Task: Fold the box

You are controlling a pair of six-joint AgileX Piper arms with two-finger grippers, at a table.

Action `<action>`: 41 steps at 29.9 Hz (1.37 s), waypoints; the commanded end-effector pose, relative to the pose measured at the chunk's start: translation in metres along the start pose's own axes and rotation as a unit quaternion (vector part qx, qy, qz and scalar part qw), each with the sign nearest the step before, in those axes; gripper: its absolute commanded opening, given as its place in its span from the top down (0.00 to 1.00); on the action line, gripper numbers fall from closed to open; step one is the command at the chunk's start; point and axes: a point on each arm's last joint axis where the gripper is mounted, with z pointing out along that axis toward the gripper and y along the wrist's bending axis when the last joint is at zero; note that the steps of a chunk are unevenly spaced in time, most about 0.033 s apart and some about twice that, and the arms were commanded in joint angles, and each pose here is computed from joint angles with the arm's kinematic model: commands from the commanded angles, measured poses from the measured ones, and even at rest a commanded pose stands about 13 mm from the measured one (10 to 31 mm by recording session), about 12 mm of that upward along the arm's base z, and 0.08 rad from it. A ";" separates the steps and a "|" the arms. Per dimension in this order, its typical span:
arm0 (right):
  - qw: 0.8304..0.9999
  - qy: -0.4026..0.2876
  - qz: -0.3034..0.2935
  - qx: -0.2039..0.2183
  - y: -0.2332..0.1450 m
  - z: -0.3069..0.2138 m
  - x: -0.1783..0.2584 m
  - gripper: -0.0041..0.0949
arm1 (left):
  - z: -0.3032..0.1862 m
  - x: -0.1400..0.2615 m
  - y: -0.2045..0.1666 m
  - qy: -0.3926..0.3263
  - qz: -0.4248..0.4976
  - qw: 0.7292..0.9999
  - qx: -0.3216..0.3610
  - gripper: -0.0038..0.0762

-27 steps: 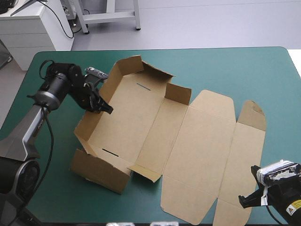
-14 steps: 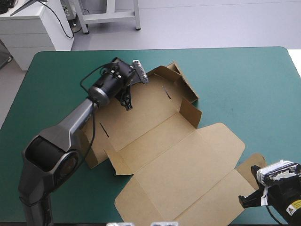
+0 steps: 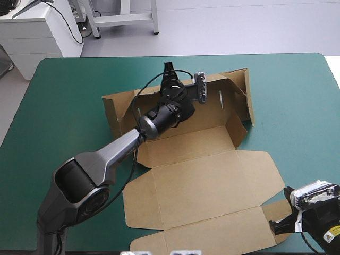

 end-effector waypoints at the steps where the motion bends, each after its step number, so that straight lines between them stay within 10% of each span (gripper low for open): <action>1: 0.999 -0.037 0.000 0.012 -0.002 -0.004 -0.012 0.98 | -0.039 -0.001 0.024 -0.043 -0.022 0.997 -0.056 0.96; 27: 0.999 -0.009 0.049 0.013 -0.007 0.007 -0.021 0.98 | -0.099 0.024 -0.086 -0.127 0.063 0.961 -0.239 0.96; 41: 0.994 0.064 0.081 0.018 -0.037 0.040 -0.134 0.98 | -0.111 0.022 -0.094 -0.132 0.060 0.959 -0.245 0.96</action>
